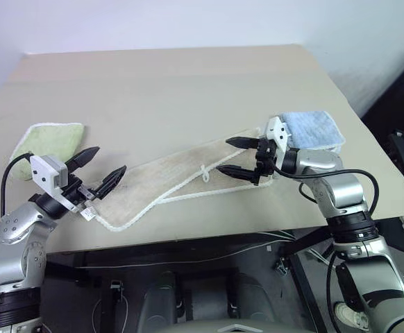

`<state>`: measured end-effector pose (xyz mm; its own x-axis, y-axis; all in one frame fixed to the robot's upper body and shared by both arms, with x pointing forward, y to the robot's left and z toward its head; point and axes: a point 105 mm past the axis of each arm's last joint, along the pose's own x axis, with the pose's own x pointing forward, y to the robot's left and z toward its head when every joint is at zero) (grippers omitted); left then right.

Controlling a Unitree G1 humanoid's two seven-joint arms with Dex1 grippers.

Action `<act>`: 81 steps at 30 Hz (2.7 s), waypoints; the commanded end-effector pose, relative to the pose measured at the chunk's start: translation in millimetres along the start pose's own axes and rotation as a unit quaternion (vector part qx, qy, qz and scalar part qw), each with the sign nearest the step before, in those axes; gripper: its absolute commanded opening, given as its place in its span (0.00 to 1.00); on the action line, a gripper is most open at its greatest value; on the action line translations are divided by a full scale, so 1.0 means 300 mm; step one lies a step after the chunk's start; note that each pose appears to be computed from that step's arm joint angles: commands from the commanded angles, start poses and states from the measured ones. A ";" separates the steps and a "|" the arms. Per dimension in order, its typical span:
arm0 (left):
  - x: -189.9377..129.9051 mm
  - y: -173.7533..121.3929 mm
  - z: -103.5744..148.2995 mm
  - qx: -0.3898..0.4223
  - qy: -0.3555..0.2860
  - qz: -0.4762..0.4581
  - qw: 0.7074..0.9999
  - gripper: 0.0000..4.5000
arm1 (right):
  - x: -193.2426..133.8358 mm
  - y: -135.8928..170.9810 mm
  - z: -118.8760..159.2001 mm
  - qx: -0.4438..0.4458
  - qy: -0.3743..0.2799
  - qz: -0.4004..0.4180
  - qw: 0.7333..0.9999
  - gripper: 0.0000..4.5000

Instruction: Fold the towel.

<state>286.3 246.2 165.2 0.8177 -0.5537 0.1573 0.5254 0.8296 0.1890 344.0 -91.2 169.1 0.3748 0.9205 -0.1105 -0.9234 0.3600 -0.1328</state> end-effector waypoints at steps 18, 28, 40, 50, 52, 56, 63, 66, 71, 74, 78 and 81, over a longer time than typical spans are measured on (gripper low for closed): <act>0.058 -0.012 0.068 0.021 -0.032 -0.019 0.999 1.00 | -0.008 -0.205 -0.025 -0.098 0.088 -0.118 0.984 1.00; 0.036 -0.046 -0.001 0.008 -0.033 -0.014 0.999 1.00 | -0.064 -0.369 -0.041 -0.189 0.196 -0.170 0.947 1.00; -0.023 -0.063 -0.088 0.005 -0.026 -0.008 1.000 1.00 | -0.160 -0.431 -0.054 -0.250 0.284 -0.168 0.910 1.00; -0.052 -0.072 -0.090 0.013 -0.019 -0.008 1.000 1.00 | -0.095 -0.451 -0.059 -0.255 0.273 -0.218 0.902 1.00; -0.057 -0.071 -0.091 0.014 -0.017 -0.005 1.000 1.00 | -0.089 -0.453 -0.056 -0.255 0.271 -0.223 0.901 1.00; -0.065 -0.073 -0.088 0.017 -0.015 0.000 1.000 1.00 | -0.073 -0.458 -0.058 -0.266 0.275 -0.233 0.894 1.00; -0.070 -0.079 -0.067 0.026 -0.014 0.007 1.000 1.00 | -0.035 -0.455 -0.053 -0.281 0.274 -0.240 0.888 1.00; -0.072 -0.083 -0.058 0.029 -0.013 0.010 0.999 1.00 | -0.020 -0.454 -0.050 -0.280 0.268 -0.246 0.889 1.00; -0.081 -0.081 -0.044 0.033 -0.009 0.016 0.999 1.00 | 0.002 -0.448 -0.044 -0.292 0.259 -0.246 0.887 1.00; -0.092 -0.066 -0.049 0.034 -0.005 0.019 0.999 1.00 | 0.014 -0.432 -0.054 -0.293 0.256 -0.228 0.892 0.79; -0.105 -0.058 -0.065 0.033 -0.002 0.021 0.999 1.00 | 0.014 -0.431 -0.057 -0.303 0.258 -0.228 0.889 0.49; -0.115 -0.057 -0.077 0.034 -0.001 0.021 0.999 1.00 | 0.013 -0.431 -0.059 -0.308 0.260 -0.225 0.887 0.27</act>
<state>257.8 247.2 125.9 0.8387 -0.5268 0.1383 0.4938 0.8426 0.2149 463.0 -141.9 151.1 0.8195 0.4366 -0.3713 -0.5432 0.3852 -0.7460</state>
